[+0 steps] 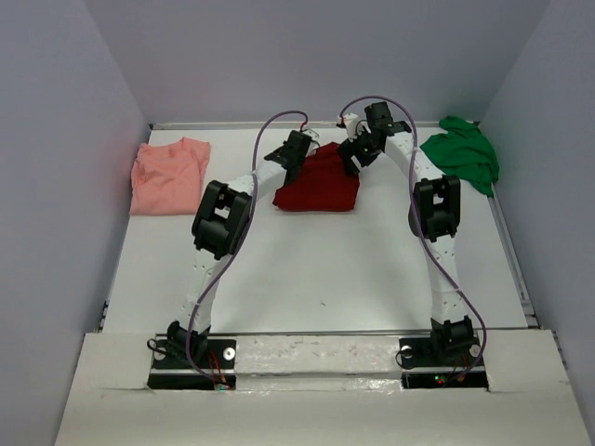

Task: Fold and stack the t-shirts
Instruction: Fold the tshirt

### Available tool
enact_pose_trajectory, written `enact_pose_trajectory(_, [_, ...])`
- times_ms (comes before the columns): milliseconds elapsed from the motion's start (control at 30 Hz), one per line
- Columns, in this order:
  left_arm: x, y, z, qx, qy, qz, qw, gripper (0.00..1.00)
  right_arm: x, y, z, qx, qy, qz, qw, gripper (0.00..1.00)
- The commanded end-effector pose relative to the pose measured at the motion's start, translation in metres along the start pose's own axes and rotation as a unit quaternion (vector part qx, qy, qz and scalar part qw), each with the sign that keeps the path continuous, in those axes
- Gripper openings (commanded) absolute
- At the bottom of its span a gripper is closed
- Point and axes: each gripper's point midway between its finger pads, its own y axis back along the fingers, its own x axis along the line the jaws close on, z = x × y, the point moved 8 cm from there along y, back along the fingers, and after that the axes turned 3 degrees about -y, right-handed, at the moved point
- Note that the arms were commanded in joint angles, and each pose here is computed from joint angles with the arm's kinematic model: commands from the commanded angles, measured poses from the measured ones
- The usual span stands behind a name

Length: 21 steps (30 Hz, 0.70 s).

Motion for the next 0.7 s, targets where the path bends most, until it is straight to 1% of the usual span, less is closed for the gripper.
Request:
enact_pose_trajectory(0, [0.019,0.006,0.018,-0.011,0.005,0.080,0.997,0.00,-0.009,0.006,0.011,-0.020,0.007,-0.024,0.999,0.94])
enact_pose_trajectory(67, [0.027,0.012,0.025,-0.017,0.010,0.100,0.995,0.00,-0.009,0.012,0.015,-0.026,0.008,-0.029,0.999,0.99])
enact_pose_trajectory(100, [0.028,0.012,0.027,-0.018,0.011,0.105,0.994,0.01,-0.009,0.016,0.019,-0.031,0.010,-0.032,0.999,1.00])
enact_pose_trajectory(133, [0.034,0.017,0.031,-0.021,0.009,0.115,0.993,0.13,-0.009,0.023,0.024,-0.037,0.012,-0.036,0.999,1.00])
enact_pose_trajectory(200, [0.041,0.025,0.040,-0.031,0.009,0.131,0.991,0.25,-0.009,0.033,0.030,-0.046,0.016,-0.043,0.998,1.00])
enact_pose_trajectory(233, [0.048,0.033,0.046,-0.039,0.007,0.141,0.989,0.34,-0.009,0.037,0.033,-0.049,0.019,-0.046,0.998,1.00])
enact_pose_trajectory(300, [0.061,0.045,0.057,-0.055,0.011,0.163,0.985,0.42,-0.009,0.051,0.040,-0.058,0.026,-0.058,0.996,1.00])
enact_pose_trajectory(333, [0.066,0.050,0.061,-0.061,0.014,0.174,0.983,0.50,-0.009,0.056,0.043,-0.061,0.028,-0.062,0.996,1.00])
enact_pose_trajectory(500, [0.082,0.076,0.079,-0.080,0.009,0.195,0.977,0.69,-0.006,0.089,0.056,-0.076,0.034,-0.085,0.993,1.00])
enact_pose_trajectory(567, [0.086,0.083,0.080,-0.077,0.009,0.199,0.977,0.73,-0.003,0.102,0.059,-0.082,0.034,-0.086,0.992,1.00])
enact_pose_trajectory(633, [0.096,0.095,0.081,-0.083,0.025,0.191,0.978,0.79,0.003,0.123,0.066,-0.095,0.036,-0.087,0.991,1.00])
enact_pose_trajectory(667, [0.095,0.098,0.079,-0.084,0.023,0.158,0.984,0.81,0.005,0.130,0.068,-0.098,0.037,-0.088,0.991,1.00])
